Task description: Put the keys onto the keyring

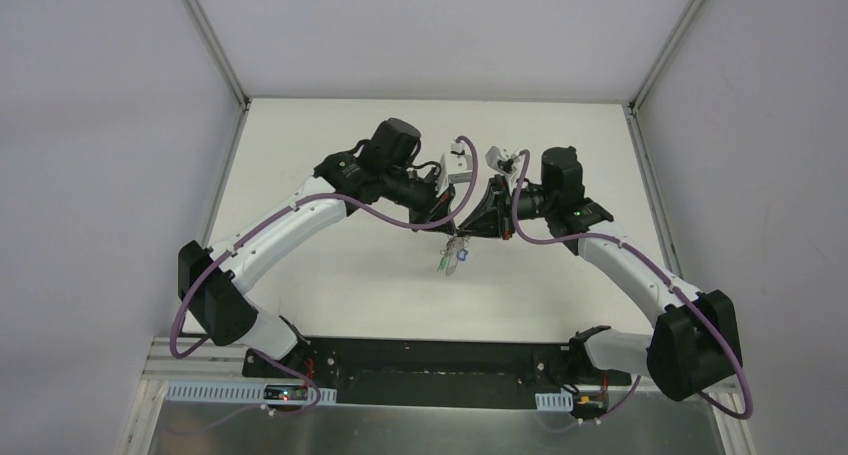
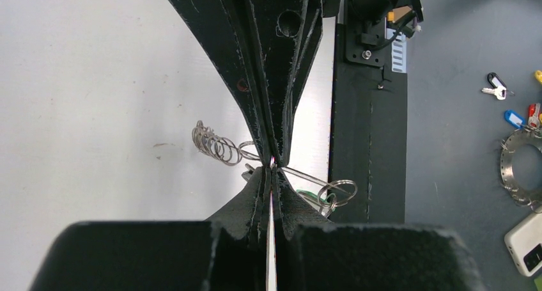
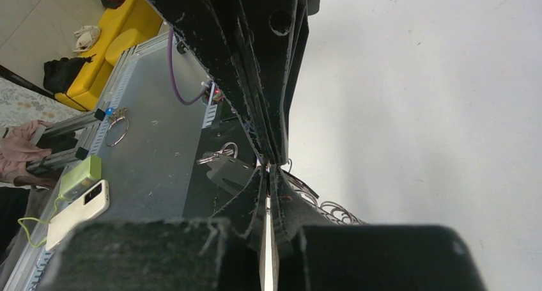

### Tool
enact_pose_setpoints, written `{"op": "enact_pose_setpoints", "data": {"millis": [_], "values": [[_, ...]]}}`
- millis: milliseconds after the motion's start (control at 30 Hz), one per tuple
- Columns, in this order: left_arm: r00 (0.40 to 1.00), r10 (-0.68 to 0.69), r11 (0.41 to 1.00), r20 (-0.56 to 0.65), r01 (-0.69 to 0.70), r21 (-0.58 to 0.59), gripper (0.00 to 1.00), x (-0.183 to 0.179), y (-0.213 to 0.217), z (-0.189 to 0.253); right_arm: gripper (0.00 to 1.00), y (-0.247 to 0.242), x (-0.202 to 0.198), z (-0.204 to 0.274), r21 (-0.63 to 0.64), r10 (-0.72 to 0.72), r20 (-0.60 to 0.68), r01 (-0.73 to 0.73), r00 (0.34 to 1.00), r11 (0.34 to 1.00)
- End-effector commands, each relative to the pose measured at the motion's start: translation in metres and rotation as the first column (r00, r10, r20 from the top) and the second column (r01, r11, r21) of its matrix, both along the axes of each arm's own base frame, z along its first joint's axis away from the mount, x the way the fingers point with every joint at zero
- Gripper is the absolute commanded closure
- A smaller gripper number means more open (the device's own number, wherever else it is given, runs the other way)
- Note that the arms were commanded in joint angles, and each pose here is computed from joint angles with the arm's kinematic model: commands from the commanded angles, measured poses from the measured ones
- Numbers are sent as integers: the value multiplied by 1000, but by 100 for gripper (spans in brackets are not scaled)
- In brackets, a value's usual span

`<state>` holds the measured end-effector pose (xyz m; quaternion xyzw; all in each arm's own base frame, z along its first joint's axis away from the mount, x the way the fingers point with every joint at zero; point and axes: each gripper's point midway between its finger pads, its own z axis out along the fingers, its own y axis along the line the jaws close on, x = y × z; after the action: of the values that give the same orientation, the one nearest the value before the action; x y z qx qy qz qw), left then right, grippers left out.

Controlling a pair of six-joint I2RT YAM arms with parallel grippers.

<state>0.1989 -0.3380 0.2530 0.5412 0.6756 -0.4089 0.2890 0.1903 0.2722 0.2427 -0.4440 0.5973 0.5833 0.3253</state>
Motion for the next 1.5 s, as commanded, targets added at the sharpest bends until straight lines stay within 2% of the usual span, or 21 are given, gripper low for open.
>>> {"op": "enact_pose_setpoints", "data": {"millis": [0,67,233,333,467,733,1033,1300,1467], "values": [[998,-26,996,58,31,-86,100,0,-8,27,100,0,1,28,49,8,68,-11,998,999],[997,-21,993,75,29,-113,100,1,-4,32,100,-2,3,35,66,4,63,-8,998,998],[989,5,985,150,21,-173,75,6,7,45,100,-3,2,45,104,15,21,-17,1000,994],[981,15,984,191,20,-179,67,9,13,44,100,-4,-1,53,138,34,27,-38,999,990],[977,0,985,212,37,-168,62,11,13,36,100,-6,-5,57,152,57,14,-58,998,987],[982,-49,978,180,84,-191,60,5,6,28,100,-7,-4,58,162,56,5,-56,998,985],[985,-93,968,143,123,-218,69,-3,0,29,100,-6,-1,53,159,52,-15,-48,999,986],[988,-107,968,114,130,-215,100,-4,-2,25,100,-6,0,51,159,49,-16,-46,999,986],[989,-102,970,110,124,-211,100,-3,-3,21,100,-7,0,50,162,44,-17,-41,999,986]]}}
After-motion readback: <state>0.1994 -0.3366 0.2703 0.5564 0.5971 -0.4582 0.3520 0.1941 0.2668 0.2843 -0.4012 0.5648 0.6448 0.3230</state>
